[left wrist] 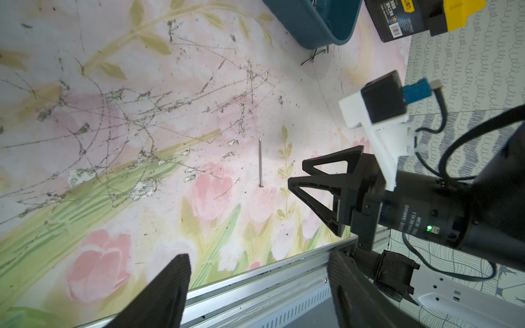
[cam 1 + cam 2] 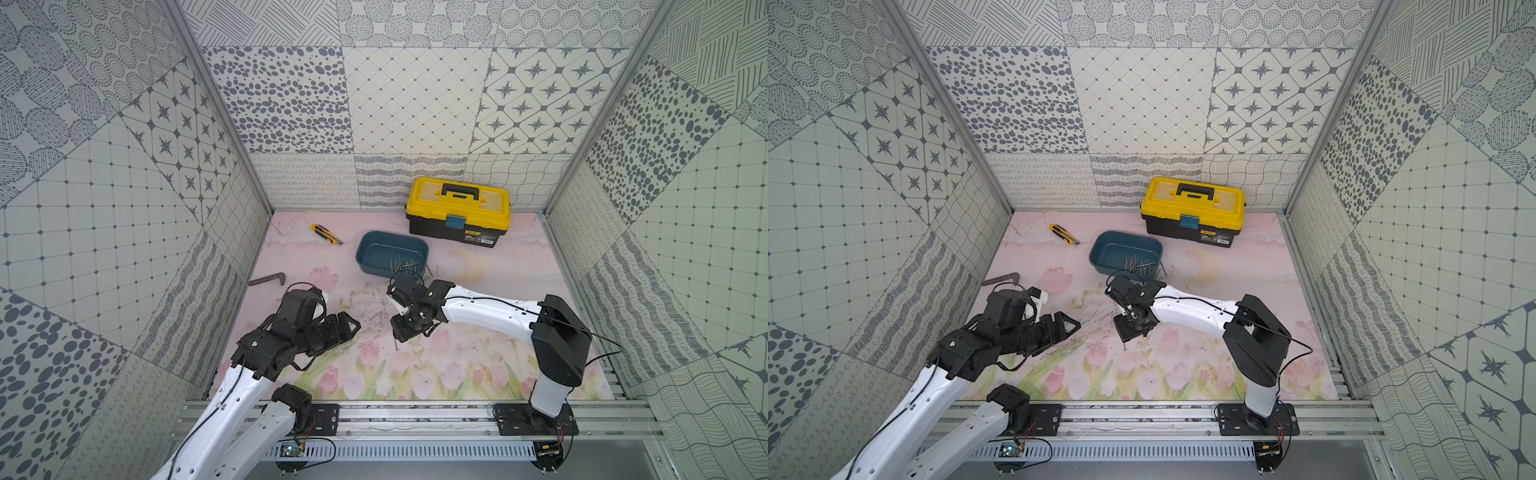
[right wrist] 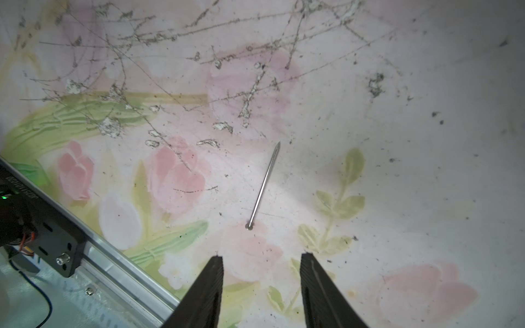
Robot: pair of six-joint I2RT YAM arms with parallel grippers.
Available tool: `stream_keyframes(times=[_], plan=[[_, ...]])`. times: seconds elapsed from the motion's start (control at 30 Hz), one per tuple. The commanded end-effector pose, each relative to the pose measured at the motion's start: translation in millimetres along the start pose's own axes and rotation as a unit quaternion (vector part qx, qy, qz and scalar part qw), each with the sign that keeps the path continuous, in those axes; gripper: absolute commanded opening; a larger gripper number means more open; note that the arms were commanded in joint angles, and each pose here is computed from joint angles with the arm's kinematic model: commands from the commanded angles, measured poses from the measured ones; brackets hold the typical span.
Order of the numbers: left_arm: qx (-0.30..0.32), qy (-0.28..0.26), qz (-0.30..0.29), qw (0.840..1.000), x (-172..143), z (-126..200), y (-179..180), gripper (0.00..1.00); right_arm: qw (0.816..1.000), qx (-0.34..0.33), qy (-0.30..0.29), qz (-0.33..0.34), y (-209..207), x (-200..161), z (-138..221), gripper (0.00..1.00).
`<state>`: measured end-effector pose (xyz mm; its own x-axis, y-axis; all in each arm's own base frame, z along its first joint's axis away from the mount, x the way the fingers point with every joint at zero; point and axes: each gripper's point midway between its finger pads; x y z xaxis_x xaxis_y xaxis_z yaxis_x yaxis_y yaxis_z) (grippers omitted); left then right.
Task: Put the nails on the desktop into the storage box
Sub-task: Pick up the nail from the center of the board.
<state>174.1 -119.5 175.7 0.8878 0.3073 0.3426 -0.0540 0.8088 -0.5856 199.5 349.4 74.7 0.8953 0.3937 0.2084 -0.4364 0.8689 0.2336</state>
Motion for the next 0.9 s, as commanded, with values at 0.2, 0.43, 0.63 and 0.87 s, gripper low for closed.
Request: stream_keyframes(times=[0.2,0.43,0.63,0.87], plan=[[-0.016,0.017,0.034,0.999,-13.3,-1.5,1.9,0.93,0.999,-0.044,0.011,0.004,3.9,-5.8,-23.1,0.46],[-0.013,0.011,0.027,0.999,-8.5,-2.3,1.4,0.99,0.998,-0.063,0.02,0.004,1.9,-6.3,-35.1,0.4],[-0.006,0.017,0.026,1.0,-6.4,-5.3,2.1,0.99,0.997,-0.07,0.029,0.001,2.1,-7.3,-44.0,0.37],[0.005,0.022,0.022,0.999,-7.4,-6.2,6.2,0.99,0.996,-0.074,0.039,0.002,2.8,-8.7,-54.1,0.35]])
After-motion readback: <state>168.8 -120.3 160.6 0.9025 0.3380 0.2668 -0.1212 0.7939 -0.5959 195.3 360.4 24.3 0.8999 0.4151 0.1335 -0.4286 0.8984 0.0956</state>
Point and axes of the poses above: each gripper's point midway between its finger pads, its own z axis back along the fingers, its own y axis along the line the jaws close on, x = y × z, and after that the axes turned 6 degrees about -z, right-handed
